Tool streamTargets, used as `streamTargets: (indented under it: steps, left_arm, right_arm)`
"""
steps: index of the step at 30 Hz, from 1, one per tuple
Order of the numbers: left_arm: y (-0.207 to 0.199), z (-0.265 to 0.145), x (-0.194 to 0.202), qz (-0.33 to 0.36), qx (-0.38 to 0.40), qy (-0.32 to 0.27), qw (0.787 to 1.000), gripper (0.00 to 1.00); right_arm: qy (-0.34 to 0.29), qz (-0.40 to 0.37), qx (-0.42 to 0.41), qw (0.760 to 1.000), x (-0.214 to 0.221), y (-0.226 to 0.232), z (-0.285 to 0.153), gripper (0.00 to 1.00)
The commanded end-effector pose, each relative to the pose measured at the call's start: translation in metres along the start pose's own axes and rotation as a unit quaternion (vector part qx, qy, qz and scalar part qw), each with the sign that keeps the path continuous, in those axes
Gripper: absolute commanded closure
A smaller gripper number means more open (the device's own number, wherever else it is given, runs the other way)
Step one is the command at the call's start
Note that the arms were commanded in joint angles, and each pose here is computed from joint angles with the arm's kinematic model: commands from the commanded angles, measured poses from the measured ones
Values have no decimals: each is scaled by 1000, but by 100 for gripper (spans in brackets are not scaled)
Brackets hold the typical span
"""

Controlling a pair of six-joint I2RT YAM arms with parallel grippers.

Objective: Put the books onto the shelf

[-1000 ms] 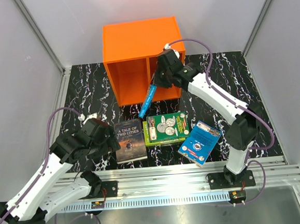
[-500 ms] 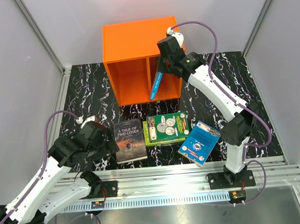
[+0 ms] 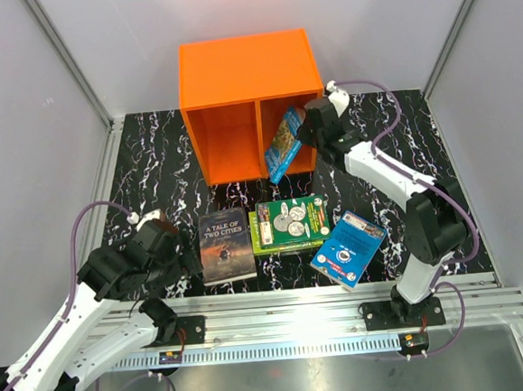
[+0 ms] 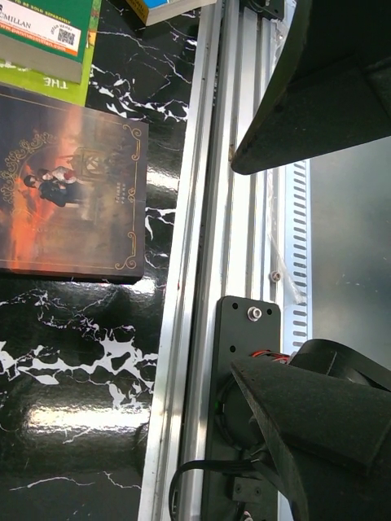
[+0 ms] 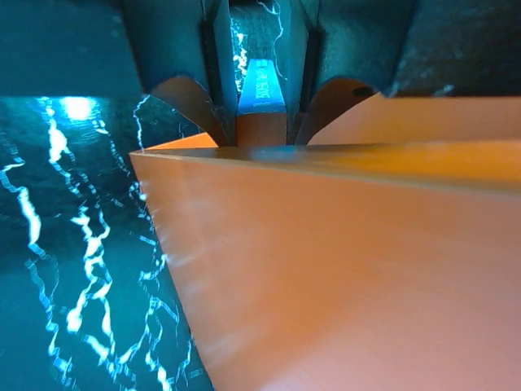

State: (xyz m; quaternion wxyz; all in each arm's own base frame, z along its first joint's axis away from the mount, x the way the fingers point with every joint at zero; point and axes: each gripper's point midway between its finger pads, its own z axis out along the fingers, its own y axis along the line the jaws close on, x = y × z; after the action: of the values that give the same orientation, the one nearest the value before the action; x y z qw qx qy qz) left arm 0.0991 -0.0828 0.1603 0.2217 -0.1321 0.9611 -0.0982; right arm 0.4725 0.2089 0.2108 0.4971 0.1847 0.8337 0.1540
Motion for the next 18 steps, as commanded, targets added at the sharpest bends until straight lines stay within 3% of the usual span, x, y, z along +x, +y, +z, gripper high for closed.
streamTargets:
  steps: [1, 8, 18]
  left_arm:
    - [4, 3, 0, -4, -8, -5, 1000, 1]
    - [2, 7, -1, -1, -11, -4, 1000, 1]
    - [9, 16, 8, 15, -16, 7, 1000, 1]
  right_arm:
    - [-46, 69, -79, 993, -15, 34, -2, 100]
    - [-42, 92, -43, 994, 13, 6, 8, 100]
    - [-119, 82, 2, 990, -29, -11, -15, 100]
